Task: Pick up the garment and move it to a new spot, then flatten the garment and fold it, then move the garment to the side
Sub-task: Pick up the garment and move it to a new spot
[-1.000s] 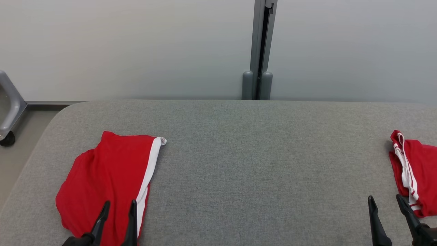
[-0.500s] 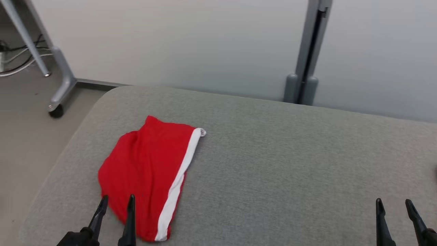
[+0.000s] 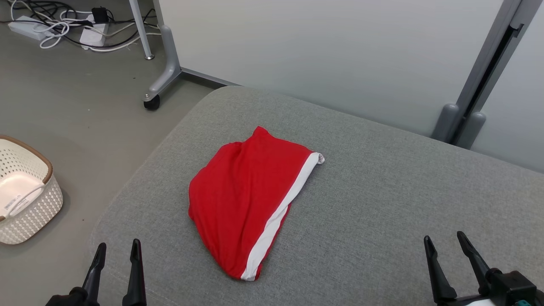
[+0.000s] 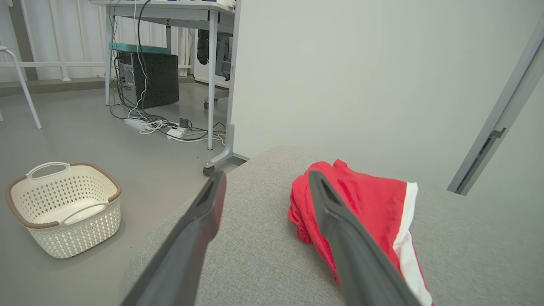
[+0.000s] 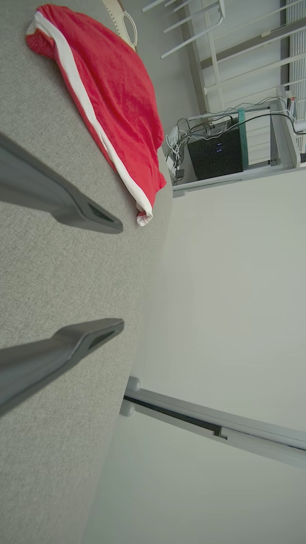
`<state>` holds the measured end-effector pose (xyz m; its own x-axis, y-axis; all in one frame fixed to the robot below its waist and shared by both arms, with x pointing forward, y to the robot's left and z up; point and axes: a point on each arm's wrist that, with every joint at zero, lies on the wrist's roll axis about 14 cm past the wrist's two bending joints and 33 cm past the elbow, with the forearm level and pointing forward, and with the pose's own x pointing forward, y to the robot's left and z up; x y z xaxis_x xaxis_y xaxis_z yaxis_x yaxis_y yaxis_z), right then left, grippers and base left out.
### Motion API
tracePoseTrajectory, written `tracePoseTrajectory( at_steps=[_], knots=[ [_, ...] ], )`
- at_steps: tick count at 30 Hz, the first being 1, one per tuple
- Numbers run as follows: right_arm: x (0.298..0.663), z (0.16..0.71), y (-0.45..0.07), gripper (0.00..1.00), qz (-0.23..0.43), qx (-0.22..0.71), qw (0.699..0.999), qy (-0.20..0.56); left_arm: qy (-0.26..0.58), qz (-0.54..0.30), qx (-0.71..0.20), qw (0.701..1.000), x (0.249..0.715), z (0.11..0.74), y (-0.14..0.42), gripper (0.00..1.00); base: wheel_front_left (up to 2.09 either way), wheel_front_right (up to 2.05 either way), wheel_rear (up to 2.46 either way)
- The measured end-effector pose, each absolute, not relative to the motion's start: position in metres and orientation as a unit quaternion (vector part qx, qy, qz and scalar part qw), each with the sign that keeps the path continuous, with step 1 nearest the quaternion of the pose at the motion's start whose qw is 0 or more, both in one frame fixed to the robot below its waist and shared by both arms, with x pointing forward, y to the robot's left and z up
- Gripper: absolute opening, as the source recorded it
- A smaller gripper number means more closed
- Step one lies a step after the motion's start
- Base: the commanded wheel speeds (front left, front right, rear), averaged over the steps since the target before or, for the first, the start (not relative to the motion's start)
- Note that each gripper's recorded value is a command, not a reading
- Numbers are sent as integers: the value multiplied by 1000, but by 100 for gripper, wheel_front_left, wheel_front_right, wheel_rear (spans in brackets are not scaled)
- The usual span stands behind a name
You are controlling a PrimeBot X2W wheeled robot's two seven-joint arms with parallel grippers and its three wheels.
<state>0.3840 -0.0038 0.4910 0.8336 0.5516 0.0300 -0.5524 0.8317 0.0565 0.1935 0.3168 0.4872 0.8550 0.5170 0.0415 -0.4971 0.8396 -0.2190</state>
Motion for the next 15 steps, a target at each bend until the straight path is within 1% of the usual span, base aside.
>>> tracePoseTrajectory(
  at_steps=[4, 7, 10, 12, 15],
  knots=[
    [382, 490, -4, 100, 288, 34, 957, -4, -52, 265, -103, 957, 194, 488, 318, 100, 0, 0, 0],
    [381, 488, -9, 100, 282, 36, 959, 0, -44, 251, -123, 959, 201, 481, 309, 100, 0, 0, 0],
    [381, 486, -12, 100, 279, 36, 960, 1, -21, 221, -160, 962, 217, 464, 290, 100, 0, 0, 0],
    [383, 486, -8, 100, 285, 30, 958, -1, 1, 213, -204, 956, 232, 454, 285, 100, 0, 0, 0],
    [394, 489, 3, 100, 299, 24, 954, -12, 56, 185, -243, 951, 264, 441, 274, 100, 0, 0, 0]
  ],
)
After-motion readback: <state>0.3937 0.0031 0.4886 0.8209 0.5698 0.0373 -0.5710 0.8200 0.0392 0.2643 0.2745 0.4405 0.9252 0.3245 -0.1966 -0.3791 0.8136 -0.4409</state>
